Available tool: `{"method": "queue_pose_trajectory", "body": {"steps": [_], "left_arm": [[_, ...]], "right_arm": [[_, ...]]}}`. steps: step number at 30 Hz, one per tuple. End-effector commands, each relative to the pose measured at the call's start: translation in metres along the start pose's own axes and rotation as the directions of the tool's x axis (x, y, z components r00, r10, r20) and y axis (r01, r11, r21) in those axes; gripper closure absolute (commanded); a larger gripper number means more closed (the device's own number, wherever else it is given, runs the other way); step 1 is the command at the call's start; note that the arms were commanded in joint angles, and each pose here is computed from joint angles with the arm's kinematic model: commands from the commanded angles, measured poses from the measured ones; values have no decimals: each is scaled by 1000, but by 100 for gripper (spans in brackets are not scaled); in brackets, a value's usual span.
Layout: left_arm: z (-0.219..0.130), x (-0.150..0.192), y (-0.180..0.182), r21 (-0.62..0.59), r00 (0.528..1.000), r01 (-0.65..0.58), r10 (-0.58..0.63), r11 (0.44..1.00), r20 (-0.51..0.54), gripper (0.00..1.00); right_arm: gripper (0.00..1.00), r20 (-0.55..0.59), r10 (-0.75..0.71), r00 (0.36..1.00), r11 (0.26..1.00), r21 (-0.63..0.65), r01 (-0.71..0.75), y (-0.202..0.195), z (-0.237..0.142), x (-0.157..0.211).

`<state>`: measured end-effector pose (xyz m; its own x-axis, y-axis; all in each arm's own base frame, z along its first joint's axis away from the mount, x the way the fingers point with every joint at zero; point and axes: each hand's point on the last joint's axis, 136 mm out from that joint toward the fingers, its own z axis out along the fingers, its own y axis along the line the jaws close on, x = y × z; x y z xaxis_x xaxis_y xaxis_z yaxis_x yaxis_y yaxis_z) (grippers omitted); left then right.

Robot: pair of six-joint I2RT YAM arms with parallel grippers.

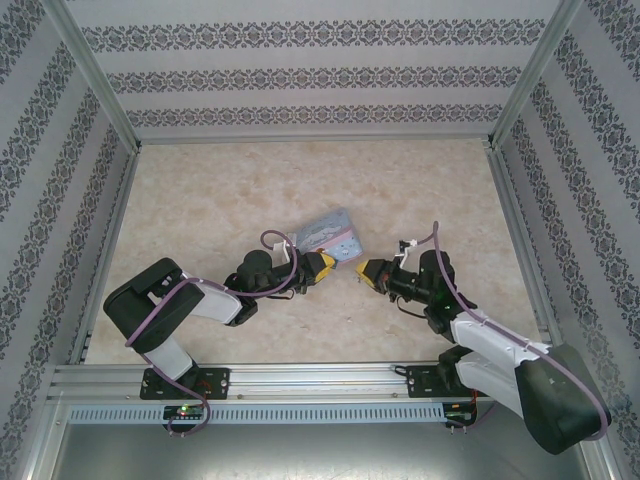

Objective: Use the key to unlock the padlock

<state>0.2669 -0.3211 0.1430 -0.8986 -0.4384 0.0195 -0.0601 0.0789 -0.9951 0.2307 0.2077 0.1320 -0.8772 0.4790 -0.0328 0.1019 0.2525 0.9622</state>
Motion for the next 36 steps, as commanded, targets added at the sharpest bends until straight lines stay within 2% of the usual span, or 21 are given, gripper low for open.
{"method": "queue_pose_trajectory", "body": {"steps": [1, 15, 36], "left_arm": [[1, 5, -15, 53, 999, -35, 35, 998, -10, 100], [2, 5, -15, 50, 1000, -30, 30, 998, -8, 100], [1, 4, -14, 50, 1000, -30, 30, 998, -2, 100]], "right_arm": [[100, 19, -35, 999, 999, -15, 36, 16, 7, -5], [100, 25, -37, 999, 999, -22, 38, 26, 26, -5], [100, 10, -48, 999, 998, -42, 49, 37, 32, -3]]}}
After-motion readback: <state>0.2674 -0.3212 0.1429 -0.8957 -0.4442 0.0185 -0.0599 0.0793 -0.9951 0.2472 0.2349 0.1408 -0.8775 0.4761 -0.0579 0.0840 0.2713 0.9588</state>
